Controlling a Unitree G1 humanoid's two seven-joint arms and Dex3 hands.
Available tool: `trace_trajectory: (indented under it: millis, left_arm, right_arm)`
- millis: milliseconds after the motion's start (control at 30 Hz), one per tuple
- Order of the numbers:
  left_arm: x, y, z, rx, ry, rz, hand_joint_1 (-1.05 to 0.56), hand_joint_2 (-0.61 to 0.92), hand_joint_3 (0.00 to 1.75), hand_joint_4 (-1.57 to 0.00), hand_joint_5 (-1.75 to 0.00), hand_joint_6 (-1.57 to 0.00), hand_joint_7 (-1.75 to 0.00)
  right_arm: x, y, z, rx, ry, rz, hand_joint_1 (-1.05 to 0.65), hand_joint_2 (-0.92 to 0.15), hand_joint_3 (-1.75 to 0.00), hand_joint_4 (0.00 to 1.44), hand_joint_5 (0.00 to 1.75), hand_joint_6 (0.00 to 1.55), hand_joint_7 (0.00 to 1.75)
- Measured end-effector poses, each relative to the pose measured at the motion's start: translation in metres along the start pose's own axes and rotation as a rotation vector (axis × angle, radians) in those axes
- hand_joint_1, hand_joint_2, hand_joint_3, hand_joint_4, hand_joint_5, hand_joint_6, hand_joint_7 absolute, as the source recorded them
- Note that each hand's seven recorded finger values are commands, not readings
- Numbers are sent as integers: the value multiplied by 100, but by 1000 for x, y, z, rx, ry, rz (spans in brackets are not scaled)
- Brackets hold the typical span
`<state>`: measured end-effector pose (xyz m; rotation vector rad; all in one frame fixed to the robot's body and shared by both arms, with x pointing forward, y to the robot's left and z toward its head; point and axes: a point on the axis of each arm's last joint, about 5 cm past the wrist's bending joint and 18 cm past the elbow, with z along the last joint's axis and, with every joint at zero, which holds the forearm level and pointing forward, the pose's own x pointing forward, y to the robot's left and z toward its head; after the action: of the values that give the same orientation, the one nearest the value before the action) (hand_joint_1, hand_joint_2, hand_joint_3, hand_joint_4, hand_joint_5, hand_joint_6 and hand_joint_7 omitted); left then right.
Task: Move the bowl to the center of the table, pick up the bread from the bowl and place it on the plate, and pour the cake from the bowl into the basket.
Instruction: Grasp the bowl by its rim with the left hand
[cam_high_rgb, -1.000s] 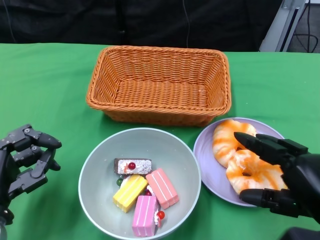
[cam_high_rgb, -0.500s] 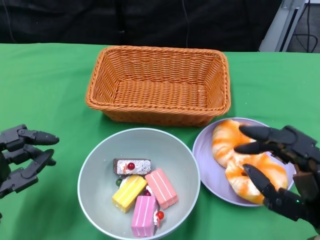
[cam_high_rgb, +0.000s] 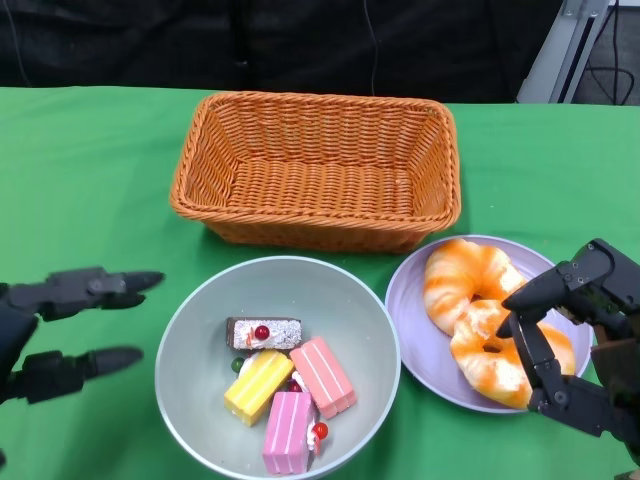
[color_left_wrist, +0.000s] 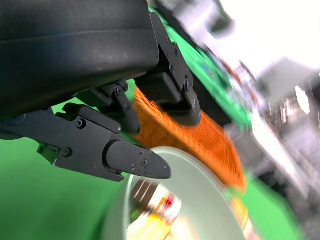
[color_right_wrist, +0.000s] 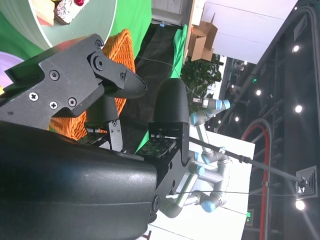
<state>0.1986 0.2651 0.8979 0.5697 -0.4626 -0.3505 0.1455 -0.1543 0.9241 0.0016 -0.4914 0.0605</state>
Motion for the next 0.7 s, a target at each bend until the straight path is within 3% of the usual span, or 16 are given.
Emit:
trace_trajectory:
  millis: [167, 233, 433, 567, 700]
  left_arm:
    - [3, 13, 13, 172, -141, -143, -62, 92, 6, -61, -7, -64, -2]
    - [2, 15, 15, 193, -162, -160, -62, 92, 6, -61, -7, -64, -2]
    - [4, 27, 30, 338, -305, -303, -69, 89, 1, -65, -6, -72, -3]
    - [4, 23, 32, 391, -455, -339, -65, 86, 0, -75, -7, -81, -4]
    - [7, 20, 31, 408, -549, -365, -62, 86, 0, -83, -9, -87, -5]
  right_arm:
    - [0, 1, 0, 5, -1, -6, -5, -57, -102, 61, 161, 61, 135]
    - [0, 2, 0, 7, -1, -5, -5, -56, -102, 61, 161, 62, 134]
    - [1, 1, -1, -16, 3, -12, -7, -61, -92, 62, 158, 63, 131]
    - [1, 0, -1, -15, 7, -28, -6, -62, -92, 61, 158, 63, 130]
    - [1, 0, -1, -12, 11, -41, -6, -62, -92, 61, 157, 63, 130]
